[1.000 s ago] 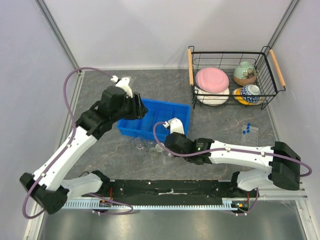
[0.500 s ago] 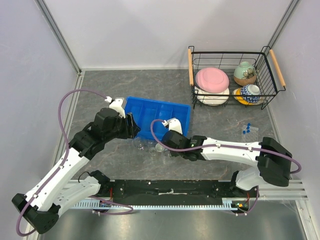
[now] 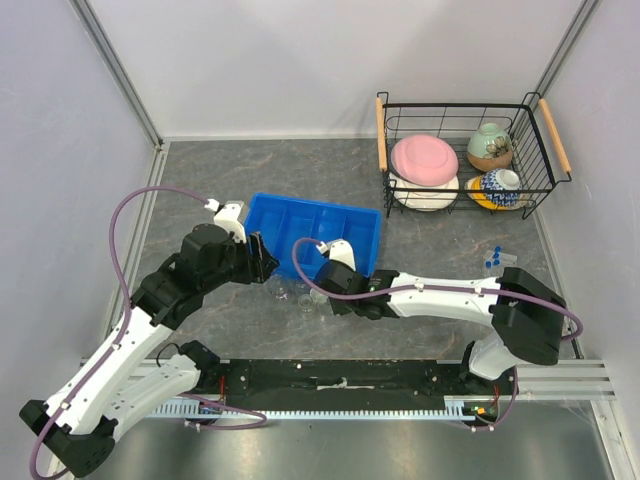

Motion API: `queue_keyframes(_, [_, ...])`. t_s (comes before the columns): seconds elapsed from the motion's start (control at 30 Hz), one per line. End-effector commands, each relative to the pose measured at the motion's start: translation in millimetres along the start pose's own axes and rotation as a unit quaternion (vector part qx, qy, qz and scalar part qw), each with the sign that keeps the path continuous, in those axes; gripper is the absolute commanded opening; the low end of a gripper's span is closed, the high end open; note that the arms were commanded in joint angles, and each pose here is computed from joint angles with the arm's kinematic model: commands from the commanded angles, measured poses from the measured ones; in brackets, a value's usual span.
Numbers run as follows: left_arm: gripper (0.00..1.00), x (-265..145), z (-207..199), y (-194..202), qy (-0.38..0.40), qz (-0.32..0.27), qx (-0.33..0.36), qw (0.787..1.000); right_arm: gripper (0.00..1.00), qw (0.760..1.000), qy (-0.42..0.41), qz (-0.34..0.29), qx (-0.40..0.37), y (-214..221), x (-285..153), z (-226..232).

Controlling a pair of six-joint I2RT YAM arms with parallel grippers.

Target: Organize the chemistry lab equipment

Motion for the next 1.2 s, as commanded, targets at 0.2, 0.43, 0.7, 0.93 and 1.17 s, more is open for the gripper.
queue_keyframes(0.2, [0.6,-1,-3,-5,0.017,-0.019,0.025,0.999,0.0,1.0,-0.009,-0.024,0.012,-37,-28,15])
queue_keyframes(0.43, [0.61,-1,-6,-3,0.03,-0.019,0.024,0.999,0.0,0.998,-0.01,-0.067,0.013,-73,-86,6])
queue_keyframes(0.7, [0.61,-1,-6,-2,0.033,-0.017,0.024,0.999,0.0,0.991,0.035,-0.126,0.027,-126,-106,-11])
queue_keyframes(0.93, [0.61,-1,-6,0,0.033,-0.018,0.023,0.999,0.0,0.986,0.068,-0.132,0.075,-166,-67,-52])
queue_keyframes(1.17, [0.61,-1,-6,2,0.035,-0.016,0.02,0.999,0.0,0.984,0.09,-0.123,0.097,-190,-35,-82])
Point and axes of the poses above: each gripper's point midway between its finger pads, its own x axis out along the fingers, its own z axis along the line the jaws close on, y = z × x, the point moved 3 cm from there along -x, back along the fingers, and after that the axes turned 1 degree about x, right-handed, at the moved point
